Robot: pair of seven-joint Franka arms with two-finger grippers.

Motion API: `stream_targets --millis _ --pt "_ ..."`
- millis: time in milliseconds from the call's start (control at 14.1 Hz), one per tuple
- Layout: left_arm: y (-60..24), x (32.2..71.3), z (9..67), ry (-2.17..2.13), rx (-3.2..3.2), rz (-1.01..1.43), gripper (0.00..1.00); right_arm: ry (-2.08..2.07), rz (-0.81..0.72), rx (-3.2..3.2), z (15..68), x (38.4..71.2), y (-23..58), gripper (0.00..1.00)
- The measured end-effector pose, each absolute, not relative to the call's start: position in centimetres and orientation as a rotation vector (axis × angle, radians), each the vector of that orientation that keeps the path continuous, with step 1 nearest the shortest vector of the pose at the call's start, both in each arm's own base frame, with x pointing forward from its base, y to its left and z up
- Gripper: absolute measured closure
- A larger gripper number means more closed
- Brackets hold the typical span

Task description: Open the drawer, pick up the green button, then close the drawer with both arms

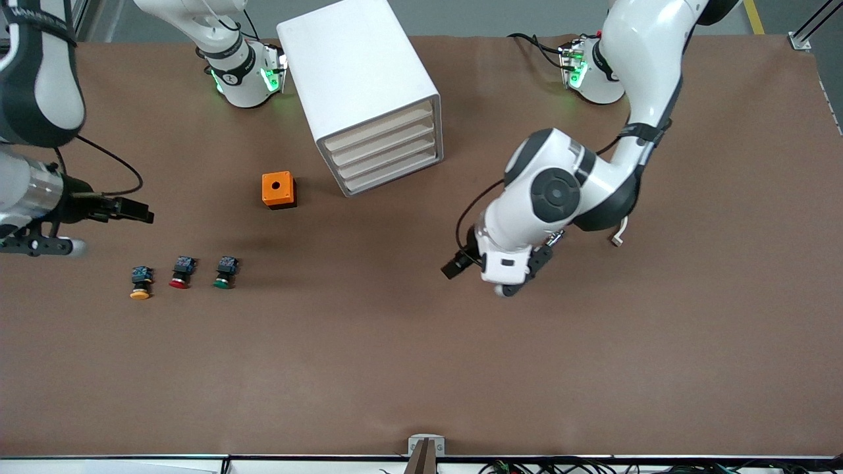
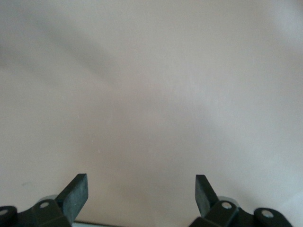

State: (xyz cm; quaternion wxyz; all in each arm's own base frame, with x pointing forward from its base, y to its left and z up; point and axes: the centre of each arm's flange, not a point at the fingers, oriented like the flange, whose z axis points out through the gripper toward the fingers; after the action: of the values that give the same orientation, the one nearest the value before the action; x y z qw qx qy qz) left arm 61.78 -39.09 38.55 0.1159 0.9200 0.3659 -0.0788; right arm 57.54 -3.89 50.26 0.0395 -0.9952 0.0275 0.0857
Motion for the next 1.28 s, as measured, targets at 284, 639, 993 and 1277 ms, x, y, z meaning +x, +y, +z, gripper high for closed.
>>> stream_targets --millis 284,639,993,1277 --pt "-37.4 62.7 39.2 1.103 2.678 -0.22 0.0 0.068 0.284 -3.078 53.3 57.2 -4.0 0.0" --pt "-30.7 62.2 46.3 0.87 2.84 -0.265 0.0 0.023 0.203 -3.12 55.8 58.1 -2.9 0.0" --pt "-19.4 57.5 57.3 0.343 3.012 -0.4 0.0 0.054 0.176 -3.122 61.1 57.4 -4.1 0.0" --pt "-12.9 53.6 59.5 0.143 3.061 -0.383 0.0 0.069 0.269 -3.111 61.7 56.4 -4.5 0.0"
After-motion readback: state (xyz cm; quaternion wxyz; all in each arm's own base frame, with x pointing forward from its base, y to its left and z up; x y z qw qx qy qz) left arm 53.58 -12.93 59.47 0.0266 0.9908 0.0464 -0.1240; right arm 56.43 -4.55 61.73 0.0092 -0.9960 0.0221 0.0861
